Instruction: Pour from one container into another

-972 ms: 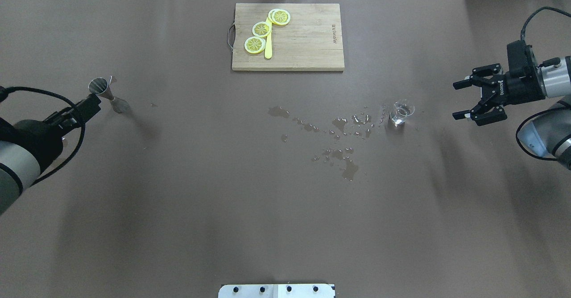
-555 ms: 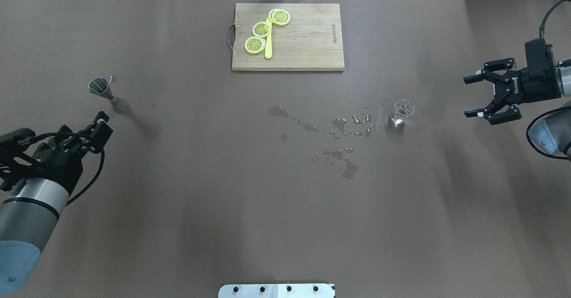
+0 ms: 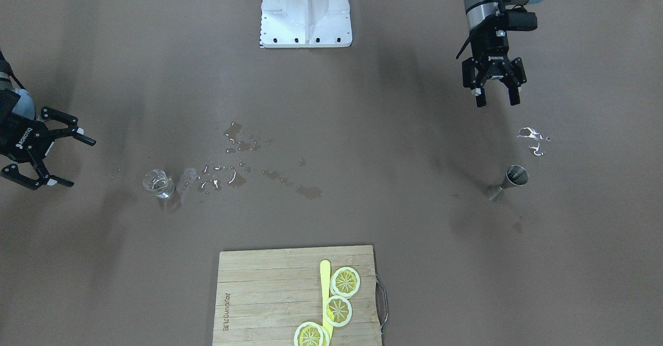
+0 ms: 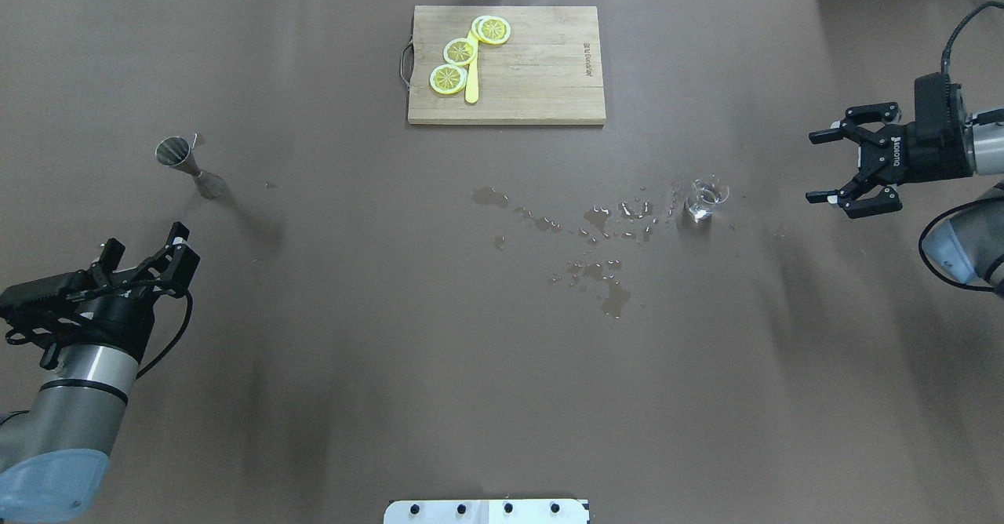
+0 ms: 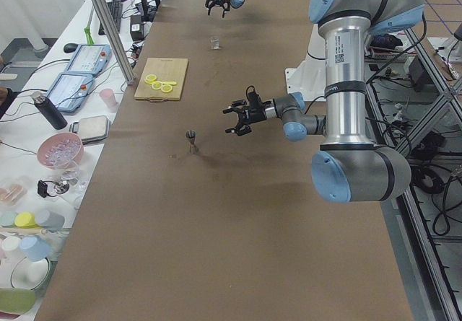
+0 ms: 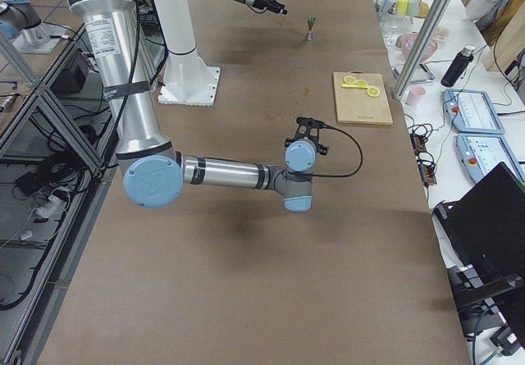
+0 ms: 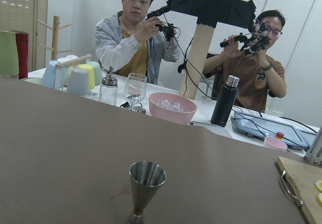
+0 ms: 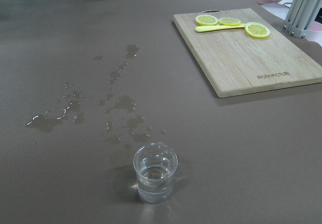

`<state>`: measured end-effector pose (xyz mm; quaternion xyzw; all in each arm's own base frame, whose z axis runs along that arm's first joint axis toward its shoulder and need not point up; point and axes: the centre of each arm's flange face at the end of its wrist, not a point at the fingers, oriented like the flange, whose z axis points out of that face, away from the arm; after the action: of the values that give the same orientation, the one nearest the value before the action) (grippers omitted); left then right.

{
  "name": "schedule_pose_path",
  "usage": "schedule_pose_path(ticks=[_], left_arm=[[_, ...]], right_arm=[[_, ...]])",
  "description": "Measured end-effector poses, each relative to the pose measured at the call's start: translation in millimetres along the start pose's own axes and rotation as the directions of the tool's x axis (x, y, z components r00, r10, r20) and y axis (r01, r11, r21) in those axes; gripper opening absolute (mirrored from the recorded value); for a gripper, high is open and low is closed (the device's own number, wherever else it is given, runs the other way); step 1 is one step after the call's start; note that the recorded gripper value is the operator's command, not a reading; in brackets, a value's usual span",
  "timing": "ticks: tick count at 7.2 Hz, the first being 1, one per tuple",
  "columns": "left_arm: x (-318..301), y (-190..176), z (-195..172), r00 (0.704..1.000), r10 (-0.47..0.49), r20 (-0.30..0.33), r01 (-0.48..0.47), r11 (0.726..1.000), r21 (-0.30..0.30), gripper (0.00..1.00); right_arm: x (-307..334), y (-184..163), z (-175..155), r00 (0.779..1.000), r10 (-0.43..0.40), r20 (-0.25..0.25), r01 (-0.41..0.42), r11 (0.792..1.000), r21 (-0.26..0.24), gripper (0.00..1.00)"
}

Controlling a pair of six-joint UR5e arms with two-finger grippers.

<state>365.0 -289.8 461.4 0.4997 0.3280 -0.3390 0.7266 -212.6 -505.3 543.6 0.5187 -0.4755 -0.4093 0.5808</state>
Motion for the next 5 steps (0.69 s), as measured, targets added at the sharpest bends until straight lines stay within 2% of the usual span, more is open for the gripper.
schedule_pose_path(ticks=[2,5], left_arm=[[-10,30,10,0.998,0.056,0.005,-0.057,0.997,0.056,0.99],[-7,72,22,0.995,0.097,0.010,-0.097,0.993,0.063,0.99]], right_arm=[[-17,9,25,1.000,-0.013,-0.001,0.013,1.000,-0.010,0.99],[-19,13,53,1.000,-0.006,0.024,0.006,1.000,-0.025,0.99]])
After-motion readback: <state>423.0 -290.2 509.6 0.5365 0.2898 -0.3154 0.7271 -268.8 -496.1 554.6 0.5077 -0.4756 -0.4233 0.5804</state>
